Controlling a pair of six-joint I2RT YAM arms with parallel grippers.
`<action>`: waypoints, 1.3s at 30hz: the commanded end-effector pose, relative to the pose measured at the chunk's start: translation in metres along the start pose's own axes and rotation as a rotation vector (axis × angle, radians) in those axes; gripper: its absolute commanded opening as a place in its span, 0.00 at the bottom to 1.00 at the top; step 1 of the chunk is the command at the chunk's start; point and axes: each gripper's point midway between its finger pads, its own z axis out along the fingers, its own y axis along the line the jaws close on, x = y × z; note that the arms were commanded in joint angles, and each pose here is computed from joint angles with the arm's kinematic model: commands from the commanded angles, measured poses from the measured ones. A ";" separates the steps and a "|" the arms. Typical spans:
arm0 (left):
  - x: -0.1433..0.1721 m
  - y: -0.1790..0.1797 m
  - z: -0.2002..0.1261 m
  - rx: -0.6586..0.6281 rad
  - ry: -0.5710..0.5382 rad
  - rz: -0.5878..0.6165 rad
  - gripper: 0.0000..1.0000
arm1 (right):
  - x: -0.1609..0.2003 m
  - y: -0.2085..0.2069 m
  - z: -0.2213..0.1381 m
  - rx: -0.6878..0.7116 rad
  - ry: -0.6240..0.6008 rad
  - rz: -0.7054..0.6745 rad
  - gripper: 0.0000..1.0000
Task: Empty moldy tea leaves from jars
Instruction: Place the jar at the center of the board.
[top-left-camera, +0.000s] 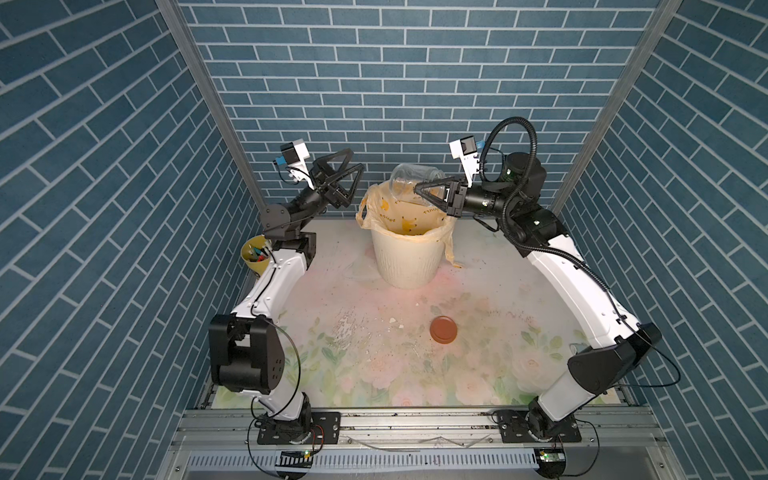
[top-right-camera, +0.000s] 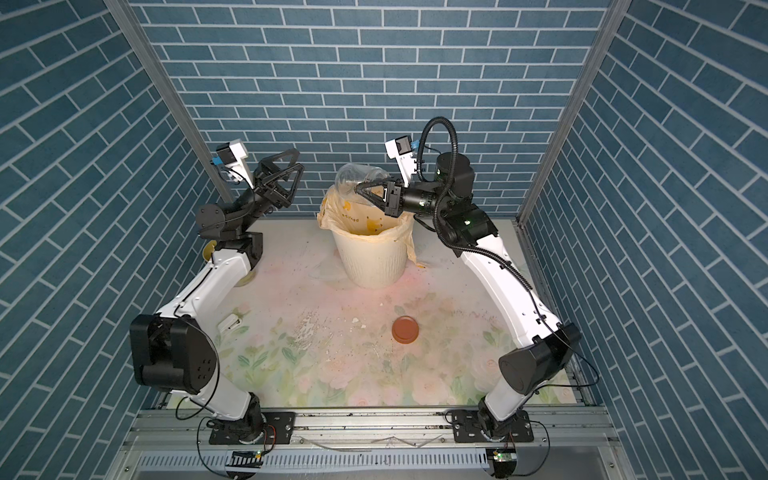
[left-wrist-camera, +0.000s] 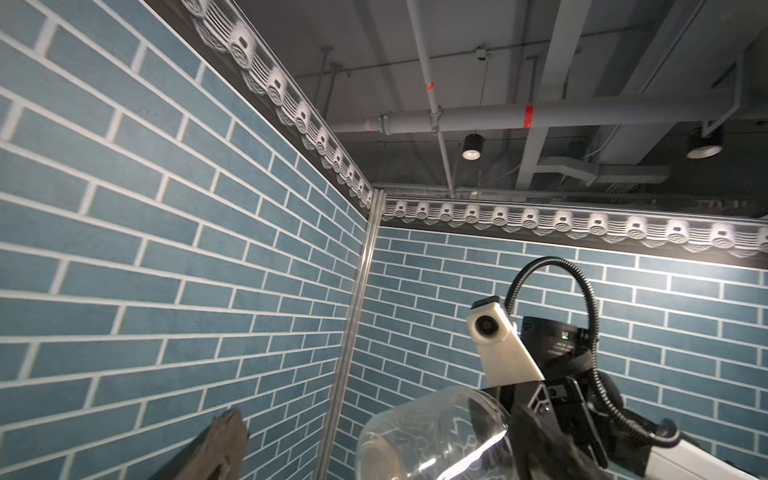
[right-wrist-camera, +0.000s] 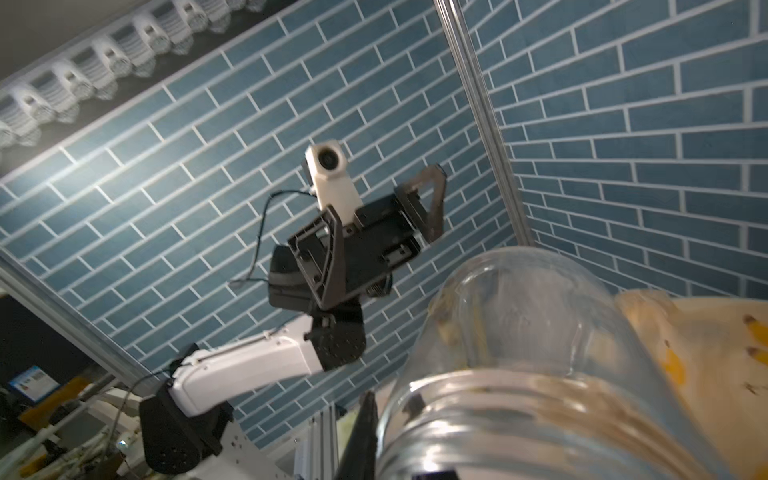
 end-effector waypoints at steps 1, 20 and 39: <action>0.009 0.017 -0.013 -0.149 0.102 0.040 0.99 | 0.051 0.019 -0.028 0.121 0.245 -0.135 0.00; 0.012 0.026 -0.141 -0.910 0.428 0.367 0.99 | 0.293 -0.001 0.018 0.256 1.002 -0.152 0.00; 0.017 0.007 -0.201 -1.091 0.475 0.449 0.99 | 0.420 -0.031 0.038 0.209 1.183 -0.012 0.10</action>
